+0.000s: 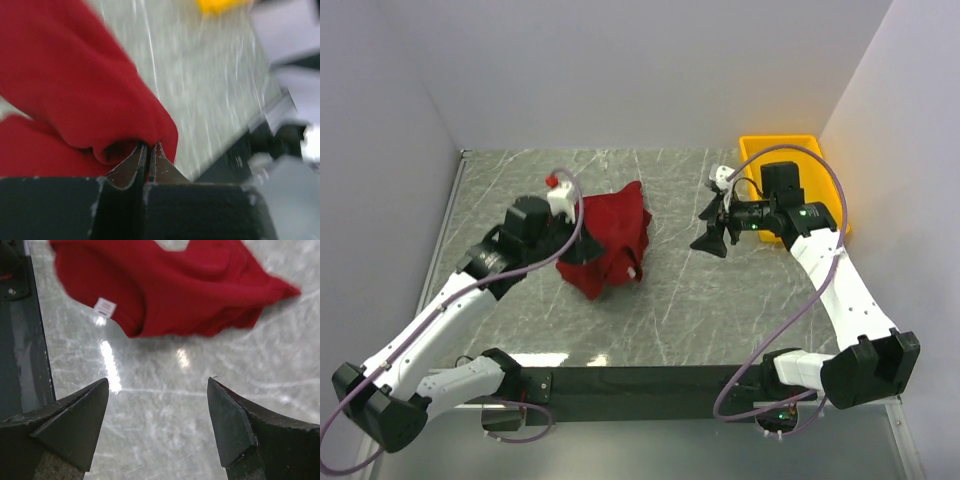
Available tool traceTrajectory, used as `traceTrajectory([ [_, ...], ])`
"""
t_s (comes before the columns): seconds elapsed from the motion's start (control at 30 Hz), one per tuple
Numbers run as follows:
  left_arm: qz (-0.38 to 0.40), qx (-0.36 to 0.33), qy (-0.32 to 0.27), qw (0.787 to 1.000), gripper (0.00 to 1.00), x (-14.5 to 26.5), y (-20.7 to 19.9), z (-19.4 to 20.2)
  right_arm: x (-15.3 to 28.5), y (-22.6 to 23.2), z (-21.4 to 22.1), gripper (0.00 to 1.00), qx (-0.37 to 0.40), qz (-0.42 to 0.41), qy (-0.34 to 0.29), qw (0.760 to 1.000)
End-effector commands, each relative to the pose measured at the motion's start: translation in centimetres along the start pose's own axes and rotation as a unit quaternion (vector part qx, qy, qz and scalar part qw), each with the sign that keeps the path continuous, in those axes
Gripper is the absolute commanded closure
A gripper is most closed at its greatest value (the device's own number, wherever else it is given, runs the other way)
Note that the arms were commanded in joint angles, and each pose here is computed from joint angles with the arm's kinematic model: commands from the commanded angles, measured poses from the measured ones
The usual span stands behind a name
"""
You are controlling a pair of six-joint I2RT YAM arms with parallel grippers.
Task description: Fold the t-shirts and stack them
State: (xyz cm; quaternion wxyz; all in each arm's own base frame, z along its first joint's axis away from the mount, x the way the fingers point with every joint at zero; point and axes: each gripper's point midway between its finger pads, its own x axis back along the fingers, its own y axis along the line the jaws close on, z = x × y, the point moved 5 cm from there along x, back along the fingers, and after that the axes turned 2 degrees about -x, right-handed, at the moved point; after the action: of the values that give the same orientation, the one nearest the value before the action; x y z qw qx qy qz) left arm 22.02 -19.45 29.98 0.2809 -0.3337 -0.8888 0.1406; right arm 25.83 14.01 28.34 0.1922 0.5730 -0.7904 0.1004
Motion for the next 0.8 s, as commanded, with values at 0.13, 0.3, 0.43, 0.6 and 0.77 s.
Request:
traceTrajectory([
  [0.13, 0.008, 0.179, 0.155, 0.972, 0.63, 3.2, 0.4, 10.9, -1.7, 1.3, 5.2, 0.15, -0.106, -0.005, 0.044, 0.993],
  [0.3, -0.066, 0.168, 0.126, 0.975, 0.24, 6.9, 0.7, 9.2, -5.0, 2.9, 7.2, 0.18, -0.207, -0.032, 0.074, 0.975],
  [0.43, -0.117, 0.139, 0.067, 0.981, 0.16, 7.9, 1.3, 6.2, -8.1, 1.1, 7.7, 0.21, -0.299, -0.012, 0.078, 0.951],
  [0.6, -0.145, 0.116, 0.054, 0.981, 0.15, 2.4, 3.4, 5.2, -11.5, -2.4, 9.1, 0.28, -0.399, 0.027, 0.128, 0.907],
  [0.77, -0.132, 0.097, 0.046, 0.985, 0.16, -5.4, 4.6, 2.9, -12.2, -3.7, 8.6, 0.32, -0.405, 0.035, 0.119, 0.906],
])
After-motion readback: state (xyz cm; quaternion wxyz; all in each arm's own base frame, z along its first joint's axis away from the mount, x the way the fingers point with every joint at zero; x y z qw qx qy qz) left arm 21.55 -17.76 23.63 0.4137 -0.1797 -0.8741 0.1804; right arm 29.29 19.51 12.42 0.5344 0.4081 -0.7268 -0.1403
